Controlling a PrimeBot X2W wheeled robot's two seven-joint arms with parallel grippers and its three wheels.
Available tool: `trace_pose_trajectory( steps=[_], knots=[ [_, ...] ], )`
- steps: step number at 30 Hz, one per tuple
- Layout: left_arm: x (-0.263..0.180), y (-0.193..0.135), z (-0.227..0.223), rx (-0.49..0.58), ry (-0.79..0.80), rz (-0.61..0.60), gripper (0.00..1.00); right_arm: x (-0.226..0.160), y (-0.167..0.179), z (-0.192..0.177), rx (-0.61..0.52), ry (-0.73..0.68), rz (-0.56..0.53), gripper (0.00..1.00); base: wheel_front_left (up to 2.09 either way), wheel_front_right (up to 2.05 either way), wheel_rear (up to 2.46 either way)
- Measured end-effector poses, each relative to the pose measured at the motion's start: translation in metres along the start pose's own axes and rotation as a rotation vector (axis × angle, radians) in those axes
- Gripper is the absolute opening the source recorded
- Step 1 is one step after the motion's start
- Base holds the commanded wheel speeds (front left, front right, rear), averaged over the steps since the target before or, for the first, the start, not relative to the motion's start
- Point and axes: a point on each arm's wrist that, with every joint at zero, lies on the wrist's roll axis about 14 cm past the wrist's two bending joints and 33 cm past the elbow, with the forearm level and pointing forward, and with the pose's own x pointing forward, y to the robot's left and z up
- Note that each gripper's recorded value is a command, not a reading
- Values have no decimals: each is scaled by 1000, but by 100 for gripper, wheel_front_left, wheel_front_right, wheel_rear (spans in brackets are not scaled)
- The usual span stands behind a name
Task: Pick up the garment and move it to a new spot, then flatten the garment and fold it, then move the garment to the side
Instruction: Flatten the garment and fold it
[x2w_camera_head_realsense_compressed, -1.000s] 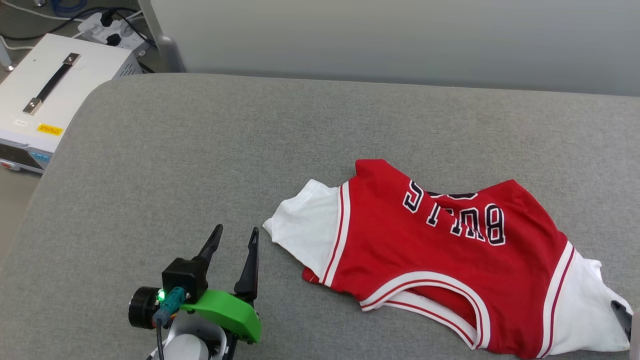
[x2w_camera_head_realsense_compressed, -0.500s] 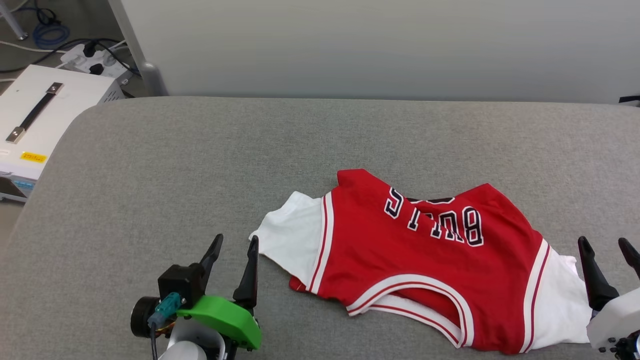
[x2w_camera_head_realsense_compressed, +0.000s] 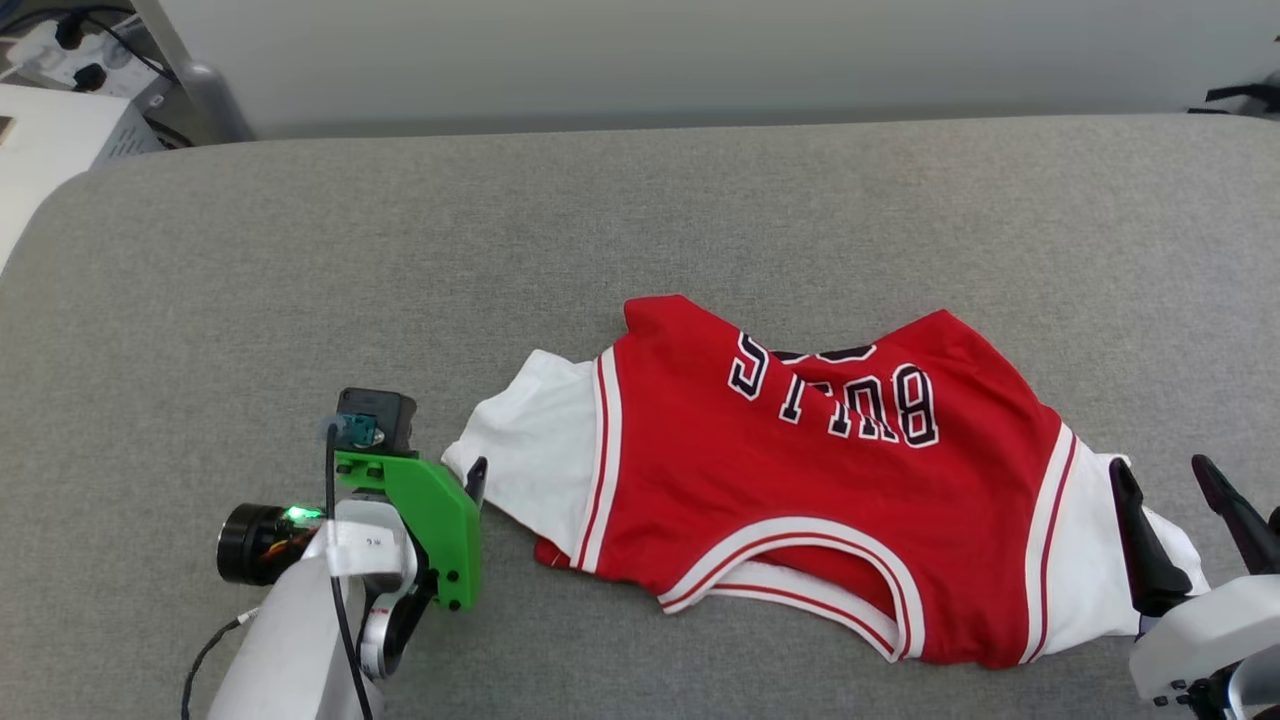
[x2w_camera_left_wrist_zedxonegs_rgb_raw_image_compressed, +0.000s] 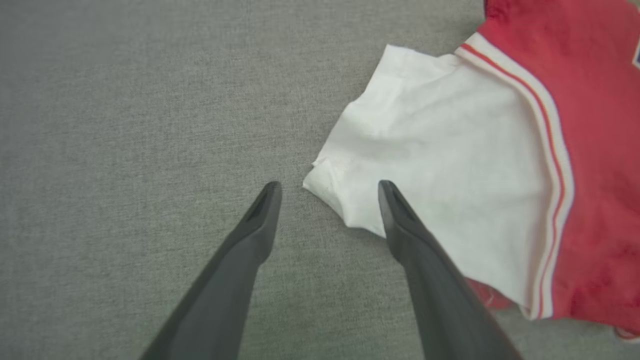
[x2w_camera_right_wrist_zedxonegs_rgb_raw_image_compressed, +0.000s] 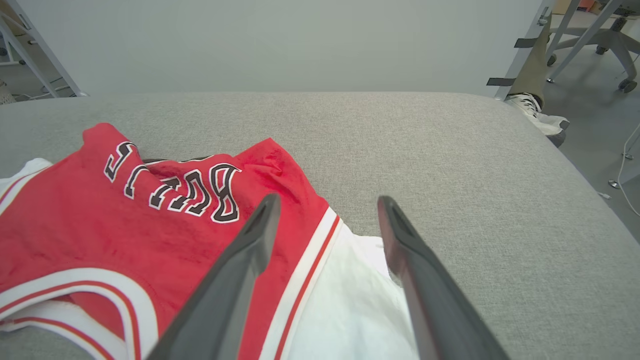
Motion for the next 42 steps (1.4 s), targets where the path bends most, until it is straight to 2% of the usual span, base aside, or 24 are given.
trace_pose_trajectory(
  steps=[5,13,14,15,21,28,34,42],
  knots=[
    [18,6,-12,13,95,39,100,3,-3,-11,2,35,-17,100,0,0,0],
    [40,1,-31,48,183,23,100,7,-12,-23,-4,74,-49,100,0,0,0],
    [42,-1,-34,57,205,19,47,6,-14,-24,-4,78,-53,100,0,0,0],
    [43,-2,-36,63,223,12,0,6,-15,-25,-5,81,-56,100,0,0,0],
    [38,-10,-35,59,221,-9,0,4,-20,-25,-18,83,-68,100,0,0,0],
    [6,3,-32,-63,125,48,0,2,-15,-21,-19,83,-48,100,0,0,0],
    [-31,18,-15,-133,15,97,0,1,-5,-31,-17,139,-16,100,0,0,0],
    [-73,22,-53,-200,99,122,0,-2,3,-47,-21,227,4,100,0,0,0]
  ],
)
